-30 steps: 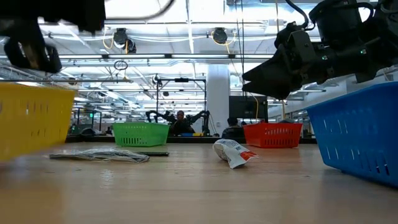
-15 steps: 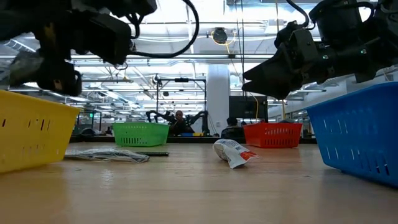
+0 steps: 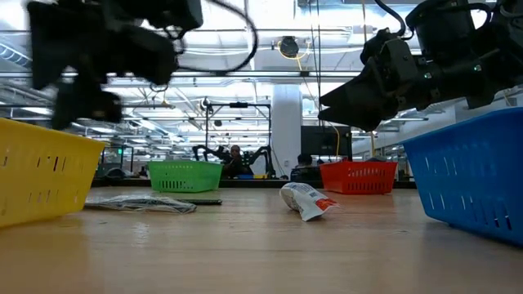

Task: Pick & Place Travel size toiletries
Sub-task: Put the black hairbrush into the yellow bin

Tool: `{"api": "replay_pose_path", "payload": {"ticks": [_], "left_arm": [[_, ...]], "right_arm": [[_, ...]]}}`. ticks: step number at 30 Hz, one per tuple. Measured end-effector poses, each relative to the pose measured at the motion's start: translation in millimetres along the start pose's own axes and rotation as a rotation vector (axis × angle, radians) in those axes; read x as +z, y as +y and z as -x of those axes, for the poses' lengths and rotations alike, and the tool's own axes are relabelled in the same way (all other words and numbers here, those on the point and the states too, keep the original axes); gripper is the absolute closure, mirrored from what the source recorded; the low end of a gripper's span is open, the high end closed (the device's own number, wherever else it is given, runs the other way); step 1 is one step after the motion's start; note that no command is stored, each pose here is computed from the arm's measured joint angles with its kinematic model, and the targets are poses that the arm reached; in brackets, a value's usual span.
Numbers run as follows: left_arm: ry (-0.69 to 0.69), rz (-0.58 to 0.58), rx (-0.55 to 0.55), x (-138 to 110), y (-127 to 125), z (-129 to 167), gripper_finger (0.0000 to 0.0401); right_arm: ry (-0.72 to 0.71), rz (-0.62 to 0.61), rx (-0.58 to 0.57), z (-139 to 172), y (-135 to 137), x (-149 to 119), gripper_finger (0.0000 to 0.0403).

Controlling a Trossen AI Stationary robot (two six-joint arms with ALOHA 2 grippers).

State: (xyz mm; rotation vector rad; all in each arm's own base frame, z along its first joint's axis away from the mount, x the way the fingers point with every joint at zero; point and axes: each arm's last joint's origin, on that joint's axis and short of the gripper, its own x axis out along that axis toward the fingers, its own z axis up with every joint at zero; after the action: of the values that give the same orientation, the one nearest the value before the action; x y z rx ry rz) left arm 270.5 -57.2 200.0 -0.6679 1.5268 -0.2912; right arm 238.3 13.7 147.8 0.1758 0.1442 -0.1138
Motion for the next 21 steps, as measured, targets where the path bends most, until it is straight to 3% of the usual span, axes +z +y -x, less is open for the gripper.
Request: {"api": "replay_pose_path", "payload": {"ticks": [4, 6, 8, 13, 21], "left_arm": [[-0.295, -0.174, 0.216, 20.2, -0.4, 5.5, 0.021], [-0.466, -0.183, 0.38, 31.1, 0.9, 9.3, 0.0221], [-0.541, -0.164, 0.494, 39.2, 8.5, 11.3, 0.023], [-0.467, -0.242, 0.501, 52.0, 24.5, 0.0, 0.0254], [-0.389, -0.366, 0.647, 72.5, 41.2, -47.8, 0.0291]], "right_arm": [[0.001, 0.003, 0.0, 0.0, 0.0, 0.0, 0.0149], [0.0, 0.003, 0.0, 0.0, 0.0, 0.0, 0.0149], [0.001, 0.003, 0.0, 0.0, 0.0, -0.1, 0.0149], [0.001, 0.003, 0.0, 0.0, 0.0, -0.1, 0.0149], [0.023, 0.012, -0.005, 0.0, -0.4, -2.2, 0.0149]]}}
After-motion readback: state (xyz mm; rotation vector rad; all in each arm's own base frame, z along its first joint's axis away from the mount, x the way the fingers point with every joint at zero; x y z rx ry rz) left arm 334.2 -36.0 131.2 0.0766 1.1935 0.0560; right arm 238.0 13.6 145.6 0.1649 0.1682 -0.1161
